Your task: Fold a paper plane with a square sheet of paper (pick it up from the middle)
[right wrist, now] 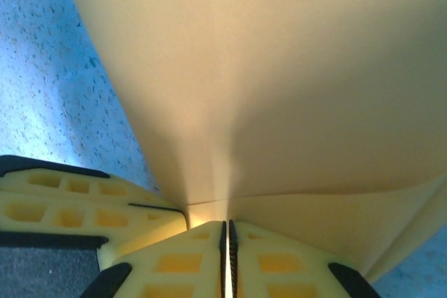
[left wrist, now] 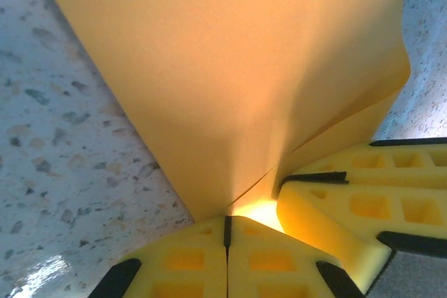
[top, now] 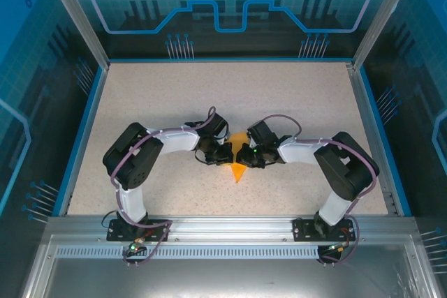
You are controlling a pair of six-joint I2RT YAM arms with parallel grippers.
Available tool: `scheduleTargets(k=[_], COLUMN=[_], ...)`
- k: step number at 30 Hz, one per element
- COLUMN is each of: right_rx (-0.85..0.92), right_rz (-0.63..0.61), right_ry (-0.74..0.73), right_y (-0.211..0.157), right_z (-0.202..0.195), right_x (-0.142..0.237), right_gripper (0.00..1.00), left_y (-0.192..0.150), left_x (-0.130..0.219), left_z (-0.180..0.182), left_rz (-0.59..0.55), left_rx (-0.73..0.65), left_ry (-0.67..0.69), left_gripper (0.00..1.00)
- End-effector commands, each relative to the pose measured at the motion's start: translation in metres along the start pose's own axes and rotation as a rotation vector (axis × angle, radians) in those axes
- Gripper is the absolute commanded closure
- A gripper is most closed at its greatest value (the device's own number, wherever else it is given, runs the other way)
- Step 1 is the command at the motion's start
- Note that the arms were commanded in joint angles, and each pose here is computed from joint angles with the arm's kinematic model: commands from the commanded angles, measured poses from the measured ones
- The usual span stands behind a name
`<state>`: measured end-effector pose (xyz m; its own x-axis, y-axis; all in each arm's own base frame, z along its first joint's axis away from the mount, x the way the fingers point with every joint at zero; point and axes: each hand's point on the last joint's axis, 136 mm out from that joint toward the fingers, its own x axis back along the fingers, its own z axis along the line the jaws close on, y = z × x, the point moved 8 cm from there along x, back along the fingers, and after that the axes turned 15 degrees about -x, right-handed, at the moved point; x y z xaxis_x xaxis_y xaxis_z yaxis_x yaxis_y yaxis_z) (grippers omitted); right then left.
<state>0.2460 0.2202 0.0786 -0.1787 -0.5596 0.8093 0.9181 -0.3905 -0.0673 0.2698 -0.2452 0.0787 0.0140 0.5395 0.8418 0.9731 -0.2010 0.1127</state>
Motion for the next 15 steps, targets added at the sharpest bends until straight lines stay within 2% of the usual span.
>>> scheduleTargets(k=[1,7,15], right_rx=[0.015,0.046,0.067], right_rz=[-0.027,-0.062,-0.063], right_ry=[-0.005,0.018,0.053], right_y=[0.001,-0.001,-0.009], right_z=[-0.003,-0.002,-0.011], right_x=[0.01,0.028,0.035], right_gripper=[0.86,0.83,0.86], left_y=[-0.022,-0.023,-0.021], left_x=[-0.021,-0.025,-0.028], left_z=[0.035,0.039,0.04], left_rz=[0.106,0.118,0.124], left_rx=[0.03,0.027,0.025], left_ry=[0.206,0.228,0.229], left_gripper=[0.95,0.94,0.94])
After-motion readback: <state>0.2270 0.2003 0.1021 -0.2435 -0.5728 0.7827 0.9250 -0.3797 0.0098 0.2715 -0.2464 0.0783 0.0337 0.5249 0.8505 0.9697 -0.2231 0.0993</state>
